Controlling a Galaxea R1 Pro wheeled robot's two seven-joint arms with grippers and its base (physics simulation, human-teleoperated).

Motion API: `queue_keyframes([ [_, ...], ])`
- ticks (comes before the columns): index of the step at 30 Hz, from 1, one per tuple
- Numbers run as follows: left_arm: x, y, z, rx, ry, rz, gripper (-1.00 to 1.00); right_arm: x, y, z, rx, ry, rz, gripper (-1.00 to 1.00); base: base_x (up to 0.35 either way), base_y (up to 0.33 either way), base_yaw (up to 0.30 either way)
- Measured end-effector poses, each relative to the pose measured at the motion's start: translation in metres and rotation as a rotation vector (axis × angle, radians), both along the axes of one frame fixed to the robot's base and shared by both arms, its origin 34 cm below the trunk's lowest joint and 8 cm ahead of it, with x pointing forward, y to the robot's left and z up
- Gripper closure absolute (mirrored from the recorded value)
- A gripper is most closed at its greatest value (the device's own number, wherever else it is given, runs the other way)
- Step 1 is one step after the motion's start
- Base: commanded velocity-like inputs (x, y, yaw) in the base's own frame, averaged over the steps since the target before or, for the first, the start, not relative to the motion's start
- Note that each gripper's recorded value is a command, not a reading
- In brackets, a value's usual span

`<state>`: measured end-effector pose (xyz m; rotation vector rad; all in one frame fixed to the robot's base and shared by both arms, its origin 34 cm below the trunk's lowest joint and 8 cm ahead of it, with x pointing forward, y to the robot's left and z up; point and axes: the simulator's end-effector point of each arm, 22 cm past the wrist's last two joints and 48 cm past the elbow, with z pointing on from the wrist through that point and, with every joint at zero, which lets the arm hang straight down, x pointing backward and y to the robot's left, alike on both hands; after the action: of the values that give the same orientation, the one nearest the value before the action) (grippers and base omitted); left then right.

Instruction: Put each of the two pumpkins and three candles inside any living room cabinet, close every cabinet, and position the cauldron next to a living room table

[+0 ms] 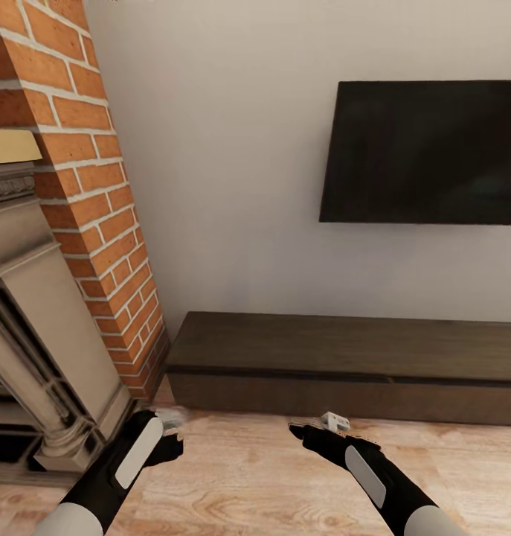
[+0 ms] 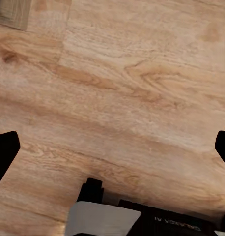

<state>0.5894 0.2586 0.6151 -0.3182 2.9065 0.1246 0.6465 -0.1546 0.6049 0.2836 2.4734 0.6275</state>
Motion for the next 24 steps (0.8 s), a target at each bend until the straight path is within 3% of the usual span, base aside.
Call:
queue_keyframes([
  [5,-0.041,0.030,-0.043,0.079,0.069,0.095,-1.00,-0.021,-0.029,-0.024,-0.104,0.086,-0.054,-1.00,0.000,0.000,0.000],
  [8,-0.066,0.049,-0.066,0.124,0.079,0.147,-1.00,-0.021,-0.046,-0.025,-0.178,0.081,-0.084,-1.00,0.000,0.000,0.000],
  [11,-0.092,0.052,-0.088,0.124,0.088,0.119,-1.00,-0.026,-0.060,-0.028,-0.242,0.086,-0.093,-1.00,0.000,0.000,0.000],
  [14,-0.116,0.058,-0.105,0.127,0.075,0.073,-1.00,-0.054,-0.090,-0.050,-0.344,0.140,-0.099,-1.00,0.000,0.000,0.000],
  [21,-0.184,0.101,-0.118,0.231,0.087,0.115,-1.00,-0.127,-0.155,-0.084,-0.500,0.203,-0.179,-1.00,0.000,0.000,0.000],
  [24,-0.207,0.108,-0.118,0.250,0.097,0.116,-1.00,-0.141,-0.167,-0.083,-0.530,0.202,-0.198,-1.00,0.000,0.000,0.000],
])
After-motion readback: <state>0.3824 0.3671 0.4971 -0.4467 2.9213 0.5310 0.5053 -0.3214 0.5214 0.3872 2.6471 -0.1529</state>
